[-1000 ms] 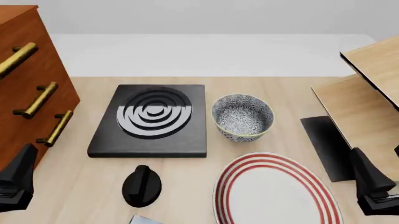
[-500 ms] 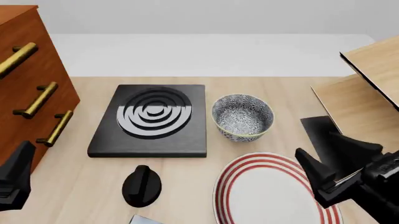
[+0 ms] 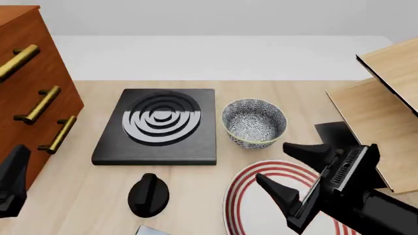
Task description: Pick up the cream cheese and put it in the bowl.
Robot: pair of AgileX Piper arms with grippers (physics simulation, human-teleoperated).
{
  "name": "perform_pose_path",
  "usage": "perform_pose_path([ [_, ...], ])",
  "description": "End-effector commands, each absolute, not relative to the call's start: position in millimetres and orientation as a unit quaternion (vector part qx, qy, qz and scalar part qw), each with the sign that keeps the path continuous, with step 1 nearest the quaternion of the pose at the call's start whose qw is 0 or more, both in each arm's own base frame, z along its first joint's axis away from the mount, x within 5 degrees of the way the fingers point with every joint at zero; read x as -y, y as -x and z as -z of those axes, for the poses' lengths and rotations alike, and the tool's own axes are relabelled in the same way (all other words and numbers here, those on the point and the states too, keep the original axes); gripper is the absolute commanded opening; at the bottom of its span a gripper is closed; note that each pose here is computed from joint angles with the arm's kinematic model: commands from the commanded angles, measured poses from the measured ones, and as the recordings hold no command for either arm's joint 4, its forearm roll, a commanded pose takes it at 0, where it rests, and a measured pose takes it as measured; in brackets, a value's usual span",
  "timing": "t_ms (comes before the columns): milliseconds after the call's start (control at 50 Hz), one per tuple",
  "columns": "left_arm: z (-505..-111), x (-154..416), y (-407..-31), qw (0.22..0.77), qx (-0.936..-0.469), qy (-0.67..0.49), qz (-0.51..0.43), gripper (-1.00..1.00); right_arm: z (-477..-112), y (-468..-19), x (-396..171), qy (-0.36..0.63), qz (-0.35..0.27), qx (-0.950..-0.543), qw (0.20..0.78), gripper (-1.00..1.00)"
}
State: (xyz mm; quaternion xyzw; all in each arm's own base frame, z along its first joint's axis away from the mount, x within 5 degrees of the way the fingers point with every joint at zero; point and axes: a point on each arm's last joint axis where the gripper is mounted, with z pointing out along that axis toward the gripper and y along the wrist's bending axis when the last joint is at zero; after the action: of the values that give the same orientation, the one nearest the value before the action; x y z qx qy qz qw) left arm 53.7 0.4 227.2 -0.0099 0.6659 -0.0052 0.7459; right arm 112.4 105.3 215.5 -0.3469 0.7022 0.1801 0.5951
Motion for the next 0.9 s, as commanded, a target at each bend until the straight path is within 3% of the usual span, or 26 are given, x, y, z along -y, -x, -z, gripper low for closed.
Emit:
perform_pose_path([
  [20, -225.8, -2.3, -53.7, 0.742, -0.67, 0.026, -0.002, 1.0, -220.3, -115.3, -142.5, 0.412, -0.205, -0.689, 0.56, 1.0],
  [260, -227.2, -4.4, -53.0, 0.736, -0.673, 0.07, 0.014, 1.0, -214.3, -124.8, -178.0, 0.467, -0.197, -0.689, 0.518, 1.0],
  [320, -229.7, -4.9, -52.7, 0.743, -0.668, 0.033, -0.033, 1.0, -213.7, -117.8, -189.5, 0.495, -0.204, -0.673, 0.51, 1.0],
  [460, -224.9, -5.6, -53.6, 0.74, -0.67, 0.06, -0.011, 1.0, -216.2, -113.1, -208.6, 0.531, -0.206, -0.657, 0.494, 1.0],
  [700, -241.3, -7.7, -49.8, 0.755, -0.65, 0.082, -0.02, 1.0, -204.8, -106.2, -248.8, 0.565, -0.219, -0.665, 0.438, 1.0],
  [900, -244.8, -10.9, -48.6, 0.767, -0.631, 0.11, -0.036, 1.0, -204.5, -108.5, -259.4, 0.564, -0.221, -0.669, 0.43, 1.0],
])
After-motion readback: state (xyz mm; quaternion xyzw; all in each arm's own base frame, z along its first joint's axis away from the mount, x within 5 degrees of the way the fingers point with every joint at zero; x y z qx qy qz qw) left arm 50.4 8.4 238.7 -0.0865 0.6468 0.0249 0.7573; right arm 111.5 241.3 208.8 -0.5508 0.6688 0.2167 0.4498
